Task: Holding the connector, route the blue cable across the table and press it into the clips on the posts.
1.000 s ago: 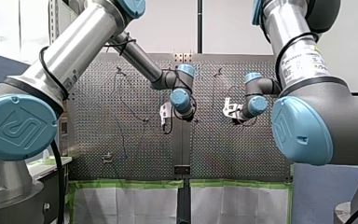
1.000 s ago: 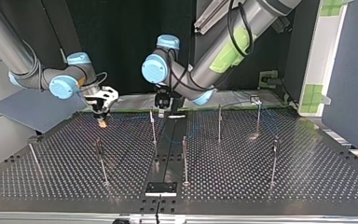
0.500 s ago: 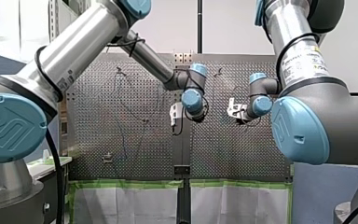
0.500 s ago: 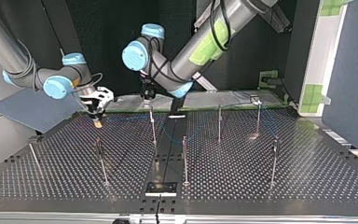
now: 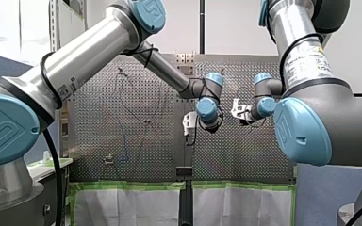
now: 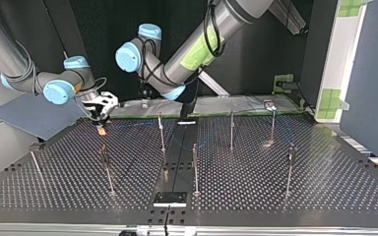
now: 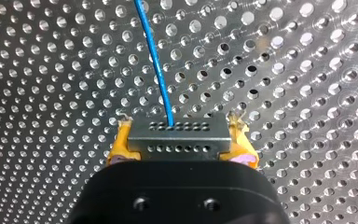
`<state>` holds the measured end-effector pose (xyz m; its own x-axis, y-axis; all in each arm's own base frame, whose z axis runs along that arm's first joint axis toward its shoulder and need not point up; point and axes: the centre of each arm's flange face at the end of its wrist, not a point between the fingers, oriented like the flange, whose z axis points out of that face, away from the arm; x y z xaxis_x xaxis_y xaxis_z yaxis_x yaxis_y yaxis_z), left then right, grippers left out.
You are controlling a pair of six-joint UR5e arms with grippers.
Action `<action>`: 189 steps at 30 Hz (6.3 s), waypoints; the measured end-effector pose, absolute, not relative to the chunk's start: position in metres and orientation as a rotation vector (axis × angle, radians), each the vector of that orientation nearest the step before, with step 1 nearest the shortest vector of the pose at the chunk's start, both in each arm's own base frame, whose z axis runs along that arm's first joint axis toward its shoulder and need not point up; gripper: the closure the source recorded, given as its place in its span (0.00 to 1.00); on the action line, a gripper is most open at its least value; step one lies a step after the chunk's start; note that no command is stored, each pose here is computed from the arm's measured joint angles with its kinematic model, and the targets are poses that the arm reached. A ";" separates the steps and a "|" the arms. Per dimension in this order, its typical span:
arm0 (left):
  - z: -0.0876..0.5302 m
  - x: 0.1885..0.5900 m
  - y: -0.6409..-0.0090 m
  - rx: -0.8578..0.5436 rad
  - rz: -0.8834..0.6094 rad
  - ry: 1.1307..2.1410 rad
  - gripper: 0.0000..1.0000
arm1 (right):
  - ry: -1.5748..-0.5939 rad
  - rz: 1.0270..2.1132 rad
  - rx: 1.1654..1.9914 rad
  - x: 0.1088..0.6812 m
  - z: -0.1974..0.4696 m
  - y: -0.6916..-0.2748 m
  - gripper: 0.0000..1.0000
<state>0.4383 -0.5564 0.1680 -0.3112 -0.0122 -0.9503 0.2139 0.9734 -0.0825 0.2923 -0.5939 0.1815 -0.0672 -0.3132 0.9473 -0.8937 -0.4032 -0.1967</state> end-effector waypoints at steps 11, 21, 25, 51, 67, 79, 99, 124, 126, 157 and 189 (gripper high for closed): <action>0.140 0.452 -0.565 0.135 -0.164 1.909 0.00 | -1.295 1.507 1.702 0.291 0.182 -0.595 1.00; 0.152 0.471 -0.586 0.053 -0.203 1.816 0.00 | -1.296 1.514 1.697 0.291 0.182 -0.596 1.00; 0.166 0.478 -0.590 0.012 -0.206 1.775 0.00 | -1.298 1.515 1.694 0.290 0.182 -0.597 1.00; 0.139 0.534 -0.607 -0.067 -0.216 1.755 0.00 | -1.301 1.528 1.696 0.288 0.182 -0.598 1.00; 0.138 0.537 -0.607 -0.139 -0.170 1.724 0.60 | -1.302 1.534 1.689 0.286 0.183 -0.600 1.00; 0.146 0.537 -0.610 -0.157 -0.172 1.711 1.00 | -1.305 1.541 1.686 0.284 0.185 -0.602 1.00; 0.194 0.510 -0.608 -0.167 -0.180 1.733 1.00 | -1.294 1.576 1.648 0.283 0.253 -0.603 1.00; 0.338 0.475 -0.614 -0.191 -0.348 1.565 1.00 | -1.203 1.665 1.599 0.276 0.383 -0.556 1.00; 0.343 0.475 -0.615 -0.190 -0.357 1.557 1.00 | -1.187 1.677 1.597 0.276 0.393 -0.553 1.00; 0.346 0.479 -0.611 -0.198 -0.371 1.569 1.00 | -1.130 1.781 1.665 0.285 0.431 -0.544 1.00; 0.371 0.531 -0.576 -0.207 -0.375 1.491 1.00 | -1.112 1.786 1.675 0.285 0.427 -0.539 1.00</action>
